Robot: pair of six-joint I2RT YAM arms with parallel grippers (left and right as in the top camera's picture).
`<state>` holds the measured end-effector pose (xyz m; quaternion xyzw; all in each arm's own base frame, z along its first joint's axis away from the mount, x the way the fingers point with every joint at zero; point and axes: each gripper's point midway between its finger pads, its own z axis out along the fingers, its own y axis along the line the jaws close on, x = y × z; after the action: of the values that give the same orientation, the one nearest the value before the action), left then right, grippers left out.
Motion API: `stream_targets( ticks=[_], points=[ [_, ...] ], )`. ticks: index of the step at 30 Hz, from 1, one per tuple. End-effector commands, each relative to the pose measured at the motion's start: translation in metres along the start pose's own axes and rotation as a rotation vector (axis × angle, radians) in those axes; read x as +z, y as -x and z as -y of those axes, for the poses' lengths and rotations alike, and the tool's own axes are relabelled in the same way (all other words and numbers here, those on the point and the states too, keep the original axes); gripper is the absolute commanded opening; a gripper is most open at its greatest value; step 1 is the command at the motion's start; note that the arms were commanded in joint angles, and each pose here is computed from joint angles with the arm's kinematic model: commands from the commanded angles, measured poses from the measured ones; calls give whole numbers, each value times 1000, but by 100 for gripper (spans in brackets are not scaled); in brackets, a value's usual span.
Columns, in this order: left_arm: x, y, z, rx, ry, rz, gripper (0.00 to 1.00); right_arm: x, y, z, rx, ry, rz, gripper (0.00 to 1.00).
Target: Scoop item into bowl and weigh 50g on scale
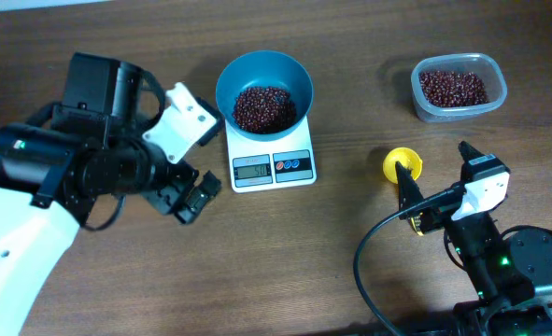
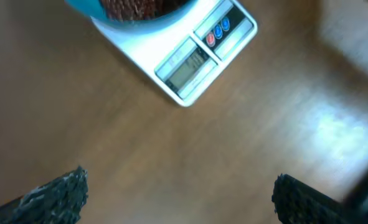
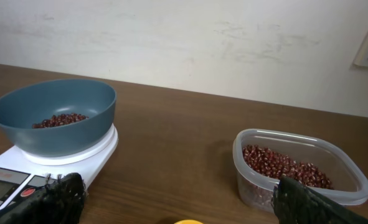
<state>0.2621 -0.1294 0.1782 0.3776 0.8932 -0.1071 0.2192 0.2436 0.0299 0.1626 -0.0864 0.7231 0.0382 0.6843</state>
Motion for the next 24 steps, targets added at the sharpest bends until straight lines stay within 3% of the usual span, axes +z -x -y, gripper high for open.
stream_targets(
  ticks=[1,4,9,15,18,24],
  points=[
    [-39,-17,11,-161,56,24,99,0,-3,-1,7,5,-2,99],
    [-93,-44,25,-176,154,124,99,0,-3,-1,7,5,-2,99],
    [-174,-70,59,-147,267,497,99,0,-3,-1,7,5,-2,99],
    [-177,-93,65,-153,293,495,99,0,-3,-1,7,5,-2,99],
    [-185,-101,55,-170,379,507,99,0,-3,-1,7,5,-2,99],
    [-217,-131,70,-187,457,721,99,0,-3,-1,7,5,-2,99]
  ],
)
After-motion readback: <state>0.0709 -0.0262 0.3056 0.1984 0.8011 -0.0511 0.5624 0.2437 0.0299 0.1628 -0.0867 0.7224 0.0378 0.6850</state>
